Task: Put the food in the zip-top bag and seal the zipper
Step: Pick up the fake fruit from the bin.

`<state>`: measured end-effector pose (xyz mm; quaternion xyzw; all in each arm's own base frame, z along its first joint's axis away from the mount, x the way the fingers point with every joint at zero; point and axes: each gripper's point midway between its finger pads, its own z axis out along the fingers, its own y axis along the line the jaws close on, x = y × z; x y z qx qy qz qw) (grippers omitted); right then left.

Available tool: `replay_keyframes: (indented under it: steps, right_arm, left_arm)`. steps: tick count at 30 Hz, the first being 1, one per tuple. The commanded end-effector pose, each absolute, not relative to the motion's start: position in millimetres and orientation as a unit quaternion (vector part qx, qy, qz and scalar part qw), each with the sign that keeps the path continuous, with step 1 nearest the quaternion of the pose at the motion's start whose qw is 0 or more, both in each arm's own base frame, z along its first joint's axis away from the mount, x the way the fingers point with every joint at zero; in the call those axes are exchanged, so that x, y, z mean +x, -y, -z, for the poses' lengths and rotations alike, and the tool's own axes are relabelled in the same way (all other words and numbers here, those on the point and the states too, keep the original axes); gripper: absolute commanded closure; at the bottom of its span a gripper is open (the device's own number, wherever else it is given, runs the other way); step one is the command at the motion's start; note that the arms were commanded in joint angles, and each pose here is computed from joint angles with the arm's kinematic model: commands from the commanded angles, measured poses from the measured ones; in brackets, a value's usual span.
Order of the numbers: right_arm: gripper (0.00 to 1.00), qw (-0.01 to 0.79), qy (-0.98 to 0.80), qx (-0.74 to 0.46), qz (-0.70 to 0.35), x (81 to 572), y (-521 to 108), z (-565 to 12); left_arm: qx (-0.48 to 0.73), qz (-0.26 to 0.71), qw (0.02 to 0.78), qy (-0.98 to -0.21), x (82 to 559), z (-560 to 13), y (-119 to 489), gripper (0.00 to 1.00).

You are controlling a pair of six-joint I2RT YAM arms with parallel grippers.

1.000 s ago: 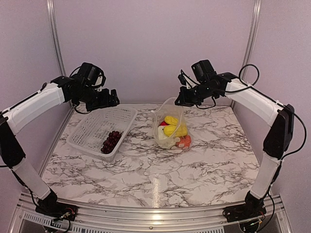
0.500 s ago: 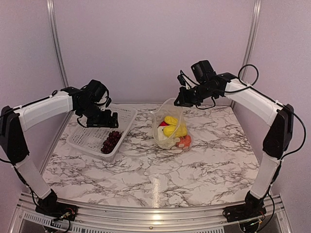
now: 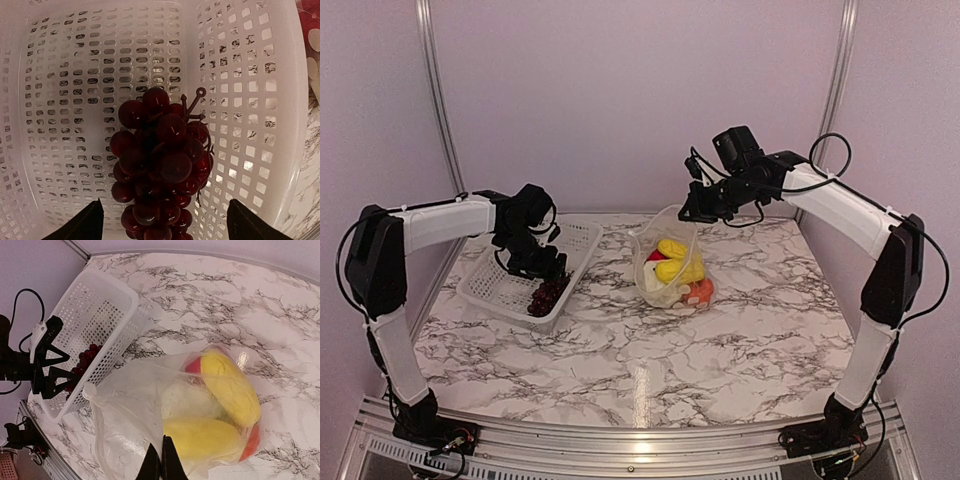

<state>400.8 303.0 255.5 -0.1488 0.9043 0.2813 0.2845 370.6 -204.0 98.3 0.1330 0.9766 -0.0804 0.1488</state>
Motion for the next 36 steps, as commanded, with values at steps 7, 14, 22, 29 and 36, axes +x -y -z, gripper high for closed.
replay_keyframes:
  steps: [7,14,22,29,36]
  right_arm:
    - [1.00,0.287,-0.903,-0.140,-0.288,397.0,-302.2,-267.5]
    - [1.00,0.283,-0.904,-0.135,-0.291,391.7,-299.7,-261.5]
    - [1.00,0.280,-0.903,-0.135,-0.298,390.5,-301.9,-258.0]
    - [1.00,0.279,-0.901,-0.139,-0.303,391.7,-305.3,-256.6]
    - [1.00,0.272,-0.902,-0.143,-0.304,391.3,-307.4,-248.1]
  left_arm:
    - [0.147,0.050,0.107,-0.982,375.9,-66.6,199.0,0.12]
    - [0.145,0.035,0.088,-0.985,377.0,-43.4,195.9,0.12]
    - [0.129,0.004,0.096,-0.987,381.2,-32.9,182.9,0.28]
    - [0.084,0.025,0.121,-0.989,389.6,-51.0,170.3,0.48]
    - [0.054,0.061,0.191,-0.978,408.8,-108.4,179.4,0.57]
